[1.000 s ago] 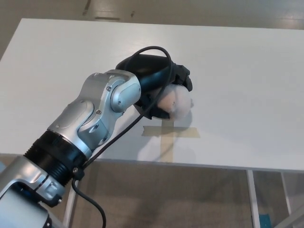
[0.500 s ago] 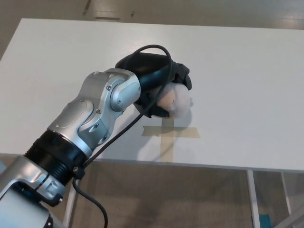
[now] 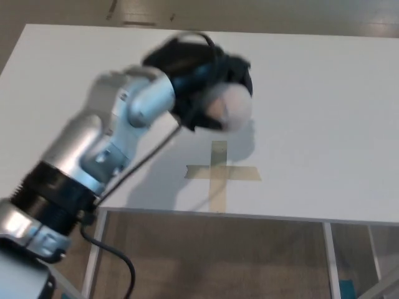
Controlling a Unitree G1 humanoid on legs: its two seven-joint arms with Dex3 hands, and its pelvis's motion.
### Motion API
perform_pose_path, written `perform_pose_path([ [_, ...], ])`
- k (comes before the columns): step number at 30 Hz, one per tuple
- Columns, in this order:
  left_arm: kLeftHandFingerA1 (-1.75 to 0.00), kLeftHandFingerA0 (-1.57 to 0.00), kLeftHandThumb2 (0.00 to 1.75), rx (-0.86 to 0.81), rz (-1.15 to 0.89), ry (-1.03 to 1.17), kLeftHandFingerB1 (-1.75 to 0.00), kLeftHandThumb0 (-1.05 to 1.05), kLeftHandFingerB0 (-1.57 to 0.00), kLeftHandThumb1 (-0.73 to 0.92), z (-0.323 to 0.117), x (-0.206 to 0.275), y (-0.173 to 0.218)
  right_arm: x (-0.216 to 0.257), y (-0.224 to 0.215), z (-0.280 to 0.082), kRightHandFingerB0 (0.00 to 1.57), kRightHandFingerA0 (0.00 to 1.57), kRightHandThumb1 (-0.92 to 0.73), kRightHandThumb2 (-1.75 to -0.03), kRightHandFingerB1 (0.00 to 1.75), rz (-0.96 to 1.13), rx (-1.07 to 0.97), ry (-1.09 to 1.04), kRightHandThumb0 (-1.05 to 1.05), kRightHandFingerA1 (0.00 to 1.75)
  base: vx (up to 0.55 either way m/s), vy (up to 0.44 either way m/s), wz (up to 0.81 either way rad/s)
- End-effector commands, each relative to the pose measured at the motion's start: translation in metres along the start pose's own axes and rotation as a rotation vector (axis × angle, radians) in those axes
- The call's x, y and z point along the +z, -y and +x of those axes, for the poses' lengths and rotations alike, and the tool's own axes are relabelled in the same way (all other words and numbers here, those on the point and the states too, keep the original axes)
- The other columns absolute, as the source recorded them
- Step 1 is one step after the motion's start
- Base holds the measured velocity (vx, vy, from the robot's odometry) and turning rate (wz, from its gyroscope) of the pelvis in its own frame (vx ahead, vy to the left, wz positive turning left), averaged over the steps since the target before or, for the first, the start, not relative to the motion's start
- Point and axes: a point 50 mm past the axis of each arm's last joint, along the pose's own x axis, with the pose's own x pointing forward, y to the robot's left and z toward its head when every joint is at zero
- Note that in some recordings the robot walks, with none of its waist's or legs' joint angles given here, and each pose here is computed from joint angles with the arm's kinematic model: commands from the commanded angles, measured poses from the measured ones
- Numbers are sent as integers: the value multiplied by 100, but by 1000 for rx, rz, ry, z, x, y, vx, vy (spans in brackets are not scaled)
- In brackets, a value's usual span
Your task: Use the left hand to take the pink dumpling toy on a person's hand and put it on the desk.
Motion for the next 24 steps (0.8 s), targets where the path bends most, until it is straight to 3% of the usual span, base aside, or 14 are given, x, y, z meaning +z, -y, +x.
perform_pose_path([
  [1, -141, -74, 74, 107, 1, 84, -57, -39, -75, 66, -22, 0, -45, -6, 1, 0, 54, 75, -65, -59, 42, 2, 5, -24, -19, 49, 0, 0, 0],
  [2, -150, -72, 66, 154, 2, 85, -48, -30, -72, 76, -31, -4, -58, -7, 2, -1, 53, 75, -65, -59, 42, 2, 4, -24, -19, 49, 0, 0, 0],
  [4, -146, -74, 65, 195, 6, 84, -45, -28, -65, 75, -39, -8, -68, -8, 2, -1, 53, 75, -65, -59, 42, 2, 4, -26, -19, 49, 0, 0, 0],
  [5, -112, -88, 99, 219, 11, 77, -65, -29, -64, 63, -45, -13, -75, -8, 2, -1, 53, 75, -65, -59, 42, 1, 3, -27, -19, 49, 0, 0, 0],
  [6, -112, -88, 99, 236, 14, 73, -65, -29, -64, 63, -49, -16, -79, -8, 2, -1, 53, 75, -65, -59, 42, 1, 3, -27, -19, 49, 0, 0, 0],
  [7, -128, -80, 63, 250, 17, 65, -45, -29, -68, 76, -53, -20, -84, -8, 2, -1, 53, 75, -65, -59, 42, 2, 1, -27, -19, 49, 0, 0, 0],
  [10, -126, -79, 63, 271, 23, 33, -49, -29, -76, 75, -64, -32, -94, -9, 3, -1, 52, 76, -64, -59, 41, 6, -1, -29, -19, 49, 0, 0, 0],
  [11, -117, -83, 63, 276, 25, 12, -55, -29, -84, 77, -70, -38, -98, -9, 3, -1, 52, 77, -64, -58, 41, 6, -2, -29, -19, 49, 0, 0, 0],
  [16, -111, -86, 62, 282, 20, -43, -60, -27, -86, 76, -87, -57, -101, -10, 3, -1, 52, 76, -64, -59, 41, -1, 1, -28, -18, 49, 0, 0, 0],
  [20, -127, -77, 63, 255, -7, -129, -51, -24, -78, 74, -95, -90, -76, -9, 2, -1, 52, 75, -65, -59, 42, -14, 5, -27, -19, 49, 0, 0, 0],
  [24, -138, -71, 64, 208, -32, -206, -62, -24, -84, 74, -95, -116, -49, -9, 2, -1, 52, 75, -65, -59, 42, -18, 9, -27, -19, 49, 0, 0, 0],
])
